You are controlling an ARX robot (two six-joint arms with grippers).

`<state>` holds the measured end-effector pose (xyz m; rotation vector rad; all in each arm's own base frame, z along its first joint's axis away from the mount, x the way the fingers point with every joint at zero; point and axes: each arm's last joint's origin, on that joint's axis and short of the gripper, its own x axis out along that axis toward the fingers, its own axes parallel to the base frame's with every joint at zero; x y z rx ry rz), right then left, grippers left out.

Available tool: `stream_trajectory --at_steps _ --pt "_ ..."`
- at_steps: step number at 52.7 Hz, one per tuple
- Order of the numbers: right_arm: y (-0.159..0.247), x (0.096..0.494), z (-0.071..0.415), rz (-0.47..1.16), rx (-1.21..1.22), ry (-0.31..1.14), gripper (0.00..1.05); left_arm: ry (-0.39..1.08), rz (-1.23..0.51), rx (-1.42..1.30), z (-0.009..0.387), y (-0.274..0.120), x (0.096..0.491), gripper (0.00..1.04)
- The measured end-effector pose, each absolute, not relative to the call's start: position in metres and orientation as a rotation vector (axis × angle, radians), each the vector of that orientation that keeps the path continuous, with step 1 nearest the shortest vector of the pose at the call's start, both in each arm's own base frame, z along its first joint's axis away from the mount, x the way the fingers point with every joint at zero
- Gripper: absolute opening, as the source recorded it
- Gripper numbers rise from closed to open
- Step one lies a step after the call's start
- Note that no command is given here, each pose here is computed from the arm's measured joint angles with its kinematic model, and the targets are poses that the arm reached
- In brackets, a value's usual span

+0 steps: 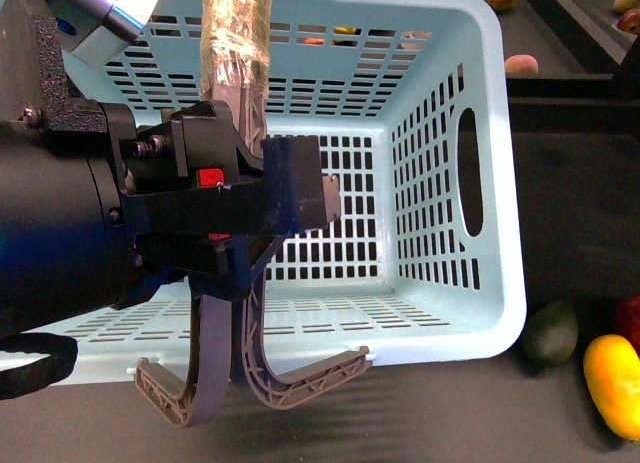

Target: Pick mango with right arm and hold basket with left

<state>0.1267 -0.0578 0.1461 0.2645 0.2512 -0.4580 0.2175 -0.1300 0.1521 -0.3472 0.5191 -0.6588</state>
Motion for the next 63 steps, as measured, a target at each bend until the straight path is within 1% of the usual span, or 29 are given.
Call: stream_trajectory --at_steps 8,14,18,25,33,47,63 --pt "-0.083 0.153 0.121 -0.447 0.276 0.388 0.96 0.519 -0.658 -0.348 0.152 -0.13 0.217 0.09" --pt "-0.096 0.174 0.091 -0.441 0.241 0.491 0.96 0.519 -0.658 -0.348 0.152 -0.13 0.217 0.09" --pt "-0.101 0.183 0.069 -0.439 0.236 0.552 0.96 0.519 -0.659 -0.348 0.152 -0.13 0.217 0.09" --pt "-0.108 0.196 0.021 -0.415 0.231 0.704 0.96 0.52 -0.659 -0.348 0.152 -0.13 0.217 0.09" --pt "-0.108 0.207 -0.02 -0.38 0.233 0.806 0.96 0.52 -0.659 -0.349 0.152 -0.13 0.217 0.09" --pt "-0.105 0.237 -0.061 -0.31 0.223 0.863 0.96 0.52 -0.659 -0.348 0.152 -0.13 0.217 0.09" --pt "-0.097 0.261 -0.089 -0.262 0.205 0.9 0.96 0.52 -0.659 -0.348 0.152 -0.13 0.217 0.09"
